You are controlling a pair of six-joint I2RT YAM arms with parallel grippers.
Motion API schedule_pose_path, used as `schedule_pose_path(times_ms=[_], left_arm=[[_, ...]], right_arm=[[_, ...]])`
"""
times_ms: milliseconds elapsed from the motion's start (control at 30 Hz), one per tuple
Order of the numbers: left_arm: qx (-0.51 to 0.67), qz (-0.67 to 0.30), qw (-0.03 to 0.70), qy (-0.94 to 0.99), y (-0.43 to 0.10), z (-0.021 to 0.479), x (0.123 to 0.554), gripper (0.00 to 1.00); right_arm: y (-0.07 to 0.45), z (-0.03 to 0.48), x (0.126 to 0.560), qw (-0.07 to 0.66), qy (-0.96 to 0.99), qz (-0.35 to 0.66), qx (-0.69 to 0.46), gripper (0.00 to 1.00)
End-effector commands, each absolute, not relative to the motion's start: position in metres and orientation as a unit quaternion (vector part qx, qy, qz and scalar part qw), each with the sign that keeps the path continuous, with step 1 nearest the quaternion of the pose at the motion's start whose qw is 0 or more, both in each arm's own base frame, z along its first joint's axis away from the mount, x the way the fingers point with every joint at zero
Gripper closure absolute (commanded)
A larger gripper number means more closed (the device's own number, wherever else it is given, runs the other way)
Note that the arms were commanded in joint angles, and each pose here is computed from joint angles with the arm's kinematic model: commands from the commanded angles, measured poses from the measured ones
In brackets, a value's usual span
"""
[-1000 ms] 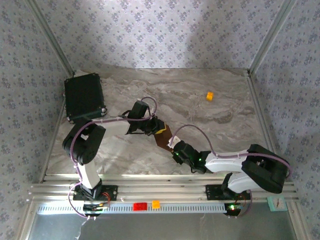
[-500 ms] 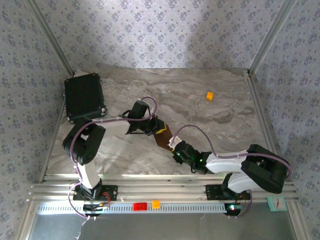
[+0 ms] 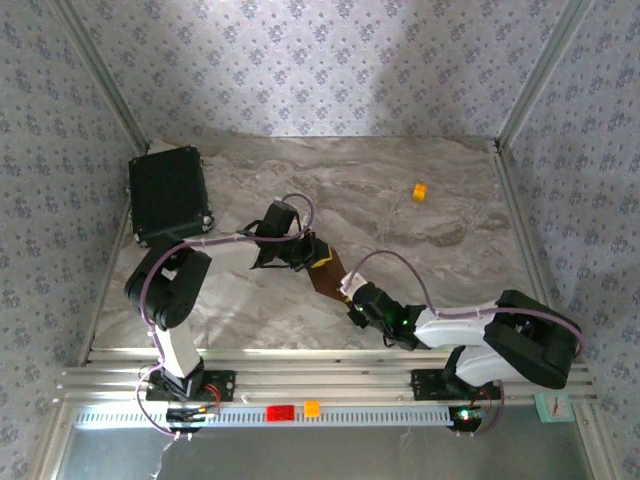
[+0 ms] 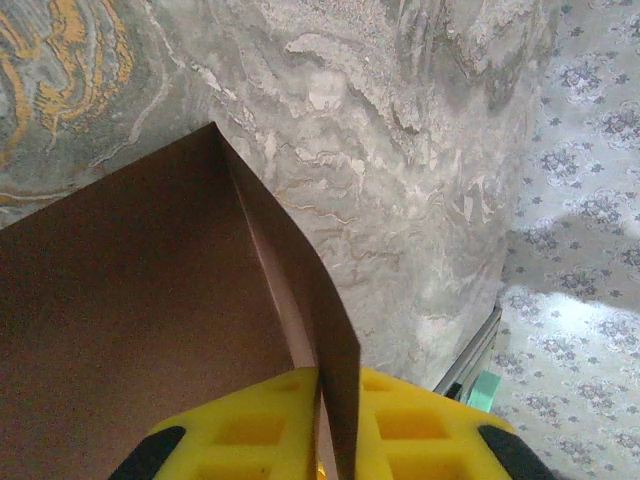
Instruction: Fold a paper plane with a square sheet of paper (pick it up from the middle)
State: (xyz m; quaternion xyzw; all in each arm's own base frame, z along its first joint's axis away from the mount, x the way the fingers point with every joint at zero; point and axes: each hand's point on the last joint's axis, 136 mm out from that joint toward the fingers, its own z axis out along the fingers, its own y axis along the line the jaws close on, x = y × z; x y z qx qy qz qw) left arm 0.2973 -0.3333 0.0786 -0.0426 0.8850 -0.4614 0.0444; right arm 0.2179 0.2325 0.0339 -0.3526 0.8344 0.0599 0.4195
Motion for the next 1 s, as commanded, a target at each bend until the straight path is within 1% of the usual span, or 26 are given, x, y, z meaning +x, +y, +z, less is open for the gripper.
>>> schedule_pose_path(times_ms=[0,267,400,633,967], left_arm=[[-0.034,-0.462,0.038,0.885,-0.338,0.079,0.297,0.86],[-0.034,-0.461,0.035,0.886,-0.339,0.079,0.296,0.86],[-0.036,-0.459,0.035,0.887,-0.338,0.078,0.296,0.86],[-0.035,-0.458,0.034,0.888,-0.339,0.077,0.296,0.86],[-0.034,-0.458,0.032,0.888,-0.34,0.076,0.294,0.86]], right_arm=[[0.233,0.037,0.22,0.426,0.836,0.074,-0.338,0.77],[0.232,0.037,0.218,0.425,0.837,0.082,-0.334,0.83],[0.232,0.037,0.218,0.425,0.837,0.085,-0.334,0.84],[0.233,0.043,0.221,0.434,0.836,0.091,-0.324,0.77],[0.233,0.045,0.227,0.438,0.836,0.097,-0.316,0.76]])
